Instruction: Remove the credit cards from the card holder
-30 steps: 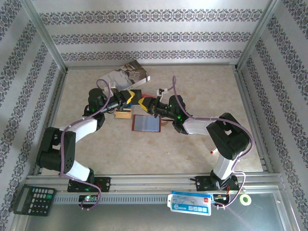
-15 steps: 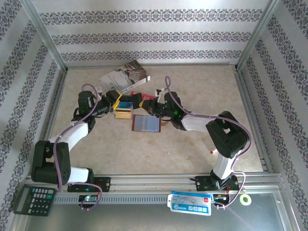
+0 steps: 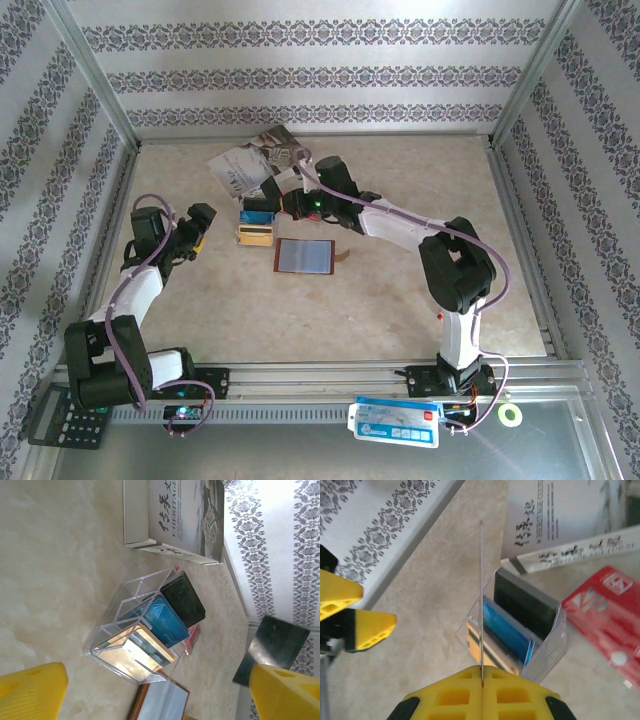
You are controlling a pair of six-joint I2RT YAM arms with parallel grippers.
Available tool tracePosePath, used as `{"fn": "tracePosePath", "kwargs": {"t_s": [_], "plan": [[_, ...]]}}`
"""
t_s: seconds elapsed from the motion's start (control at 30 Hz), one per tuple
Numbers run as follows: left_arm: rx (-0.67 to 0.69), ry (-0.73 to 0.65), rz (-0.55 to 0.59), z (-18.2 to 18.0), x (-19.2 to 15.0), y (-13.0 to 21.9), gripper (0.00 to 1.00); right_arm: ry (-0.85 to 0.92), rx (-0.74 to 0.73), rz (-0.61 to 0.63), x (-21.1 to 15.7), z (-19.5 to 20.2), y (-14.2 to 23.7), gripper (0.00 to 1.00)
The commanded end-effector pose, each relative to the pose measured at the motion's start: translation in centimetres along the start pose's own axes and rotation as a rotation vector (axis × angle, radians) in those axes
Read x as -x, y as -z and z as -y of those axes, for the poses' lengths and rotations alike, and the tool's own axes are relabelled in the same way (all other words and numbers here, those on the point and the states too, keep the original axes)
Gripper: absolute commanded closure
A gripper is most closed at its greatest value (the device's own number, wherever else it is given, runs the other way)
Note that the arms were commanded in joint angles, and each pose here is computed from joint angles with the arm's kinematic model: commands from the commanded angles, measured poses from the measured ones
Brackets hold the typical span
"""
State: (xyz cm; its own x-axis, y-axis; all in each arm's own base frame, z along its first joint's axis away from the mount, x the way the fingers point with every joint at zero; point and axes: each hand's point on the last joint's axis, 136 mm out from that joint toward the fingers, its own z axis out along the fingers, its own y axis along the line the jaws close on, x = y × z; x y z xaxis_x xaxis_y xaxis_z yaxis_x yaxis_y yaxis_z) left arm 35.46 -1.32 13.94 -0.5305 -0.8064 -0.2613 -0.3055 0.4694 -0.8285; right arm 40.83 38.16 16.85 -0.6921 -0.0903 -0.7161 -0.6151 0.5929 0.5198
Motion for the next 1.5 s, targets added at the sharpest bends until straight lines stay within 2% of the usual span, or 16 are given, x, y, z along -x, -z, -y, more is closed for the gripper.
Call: {"fn": "tracePosePath", "kwargs": {"t_s": [0.0,0.27,0.6,1.23,1.47], "plan": [[0.024,-0.038,-0.002,-0.7,-0.2,0.7,0.02,0.216,-0.054,-0.064,-0.3,1.2,-1.0,1.00],[-0.008,-0.063,-0.024,-0.1,-0.6,0.8,0.00,0.450,-0.053,-0.109,1.4,1.3,-2.9,1.00],[-0.010,-0.058,-0.037,-0.2,-0.7,0.6,0.00,0.784,-0.021,-0.180,0.3,0.9,-5.1,1.00],[-0.024,-0.055,-0.061,-0.2,-1.1,0.4,0.00,0.869,-0.084,-0.218,0.0,3.2,-7.1,1.00],[-0.026,-0.060,-0.062,-0.1,-1.0,0.4,0.00,0.878,-0.103,-0.218,0.1,3.4,-7.0,0.84]]}}
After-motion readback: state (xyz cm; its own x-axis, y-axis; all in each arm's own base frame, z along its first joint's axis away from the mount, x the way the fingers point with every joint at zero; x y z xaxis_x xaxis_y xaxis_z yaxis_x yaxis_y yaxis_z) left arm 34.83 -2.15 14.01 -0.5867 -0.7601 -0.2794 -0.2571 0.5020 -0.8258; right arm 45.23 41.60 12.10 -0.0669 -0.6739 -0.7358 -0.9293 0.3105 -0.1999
